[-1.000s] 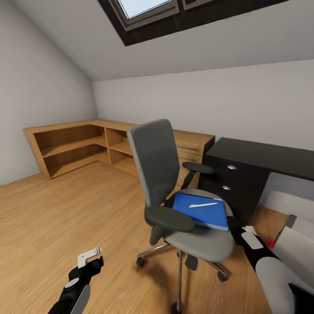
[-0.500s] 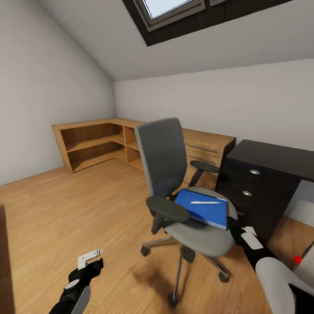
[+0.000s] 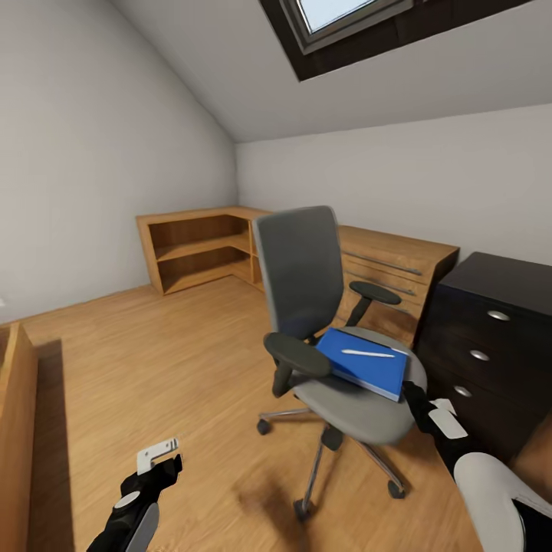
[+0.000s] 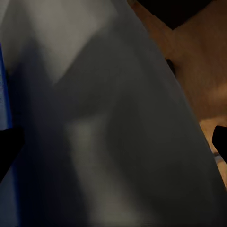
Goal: In the bedroom, organize the workspace by keeping the computer under the desk, ensuring the monitor is on the desk, placing the keyboard on the desk next to the monitor, placing the mouse on the desk next to the keyboard, moving the folder from the swivel chair onto the desk next to the mouse, stacking the notebook on top of the folder with the pen on top of the notebook, and positioning the swivel chair next to the desk.
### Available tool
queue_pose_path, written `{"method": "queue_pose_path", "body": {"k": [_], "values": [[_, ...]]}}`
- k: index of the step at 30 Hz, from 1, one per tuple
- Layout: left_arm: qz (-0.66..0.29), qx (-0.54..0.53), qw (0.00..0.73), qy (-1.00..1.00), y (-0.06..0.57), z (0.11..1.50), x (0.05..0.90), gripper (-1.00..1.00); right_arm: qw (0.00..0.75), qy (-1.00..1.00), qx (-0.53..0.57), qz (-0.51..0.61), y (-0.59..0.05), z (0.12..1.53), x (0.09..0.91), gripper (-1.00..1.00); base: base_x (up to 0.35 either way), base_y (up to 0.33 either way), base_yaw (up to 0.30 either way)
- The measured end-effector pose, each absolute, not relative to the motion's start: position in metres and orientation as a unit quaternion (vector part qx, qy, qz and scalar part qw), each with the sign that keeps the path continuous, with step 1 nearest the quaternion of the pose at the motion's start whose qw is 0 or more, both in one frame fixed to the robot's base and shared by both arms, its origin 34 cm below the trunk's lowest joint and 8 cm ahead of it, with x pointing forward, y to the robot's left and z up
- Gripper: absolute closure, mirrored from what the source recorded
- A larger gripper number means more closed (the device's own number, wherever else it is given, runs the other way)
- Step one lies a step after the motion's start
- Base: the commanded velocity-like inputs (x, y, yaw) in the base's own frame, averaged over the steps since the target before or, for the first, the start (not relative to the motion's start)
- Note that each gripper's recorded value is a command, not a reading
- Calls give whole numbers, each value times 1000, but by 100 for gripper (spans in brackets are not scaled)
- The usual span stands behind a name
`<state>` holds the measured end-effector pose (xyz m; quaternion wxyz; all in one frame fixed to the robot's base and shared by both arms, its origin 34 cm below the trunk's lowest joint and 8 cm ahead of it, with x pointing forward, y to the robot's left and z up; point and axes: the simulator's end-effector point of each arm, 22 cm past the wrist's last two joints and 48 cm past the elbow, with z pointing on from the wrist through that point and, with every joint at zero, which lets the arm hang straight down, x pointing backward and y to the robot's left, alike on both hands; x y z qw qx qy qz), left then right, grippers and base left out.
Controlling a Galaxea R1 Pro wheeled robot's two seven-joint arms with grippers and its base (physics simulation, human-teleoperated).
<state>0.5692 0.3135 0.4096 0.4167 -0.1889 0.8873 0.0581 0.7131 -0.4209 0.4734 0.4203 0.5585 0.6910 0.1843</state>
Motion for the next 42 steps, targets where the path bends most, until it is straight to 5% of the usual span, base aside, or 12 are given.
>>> {"method": "queue_pose_path", "body": {"k": [14,42], "values": [[58,-188,417,887,313,410,569,-100,423,691,558,179,-428,474,712,-100,0,0,263],[57,-188,417,887,312,410,570,-100,417,691,558,195,-406,473,717,-100,0,0,8]]}}
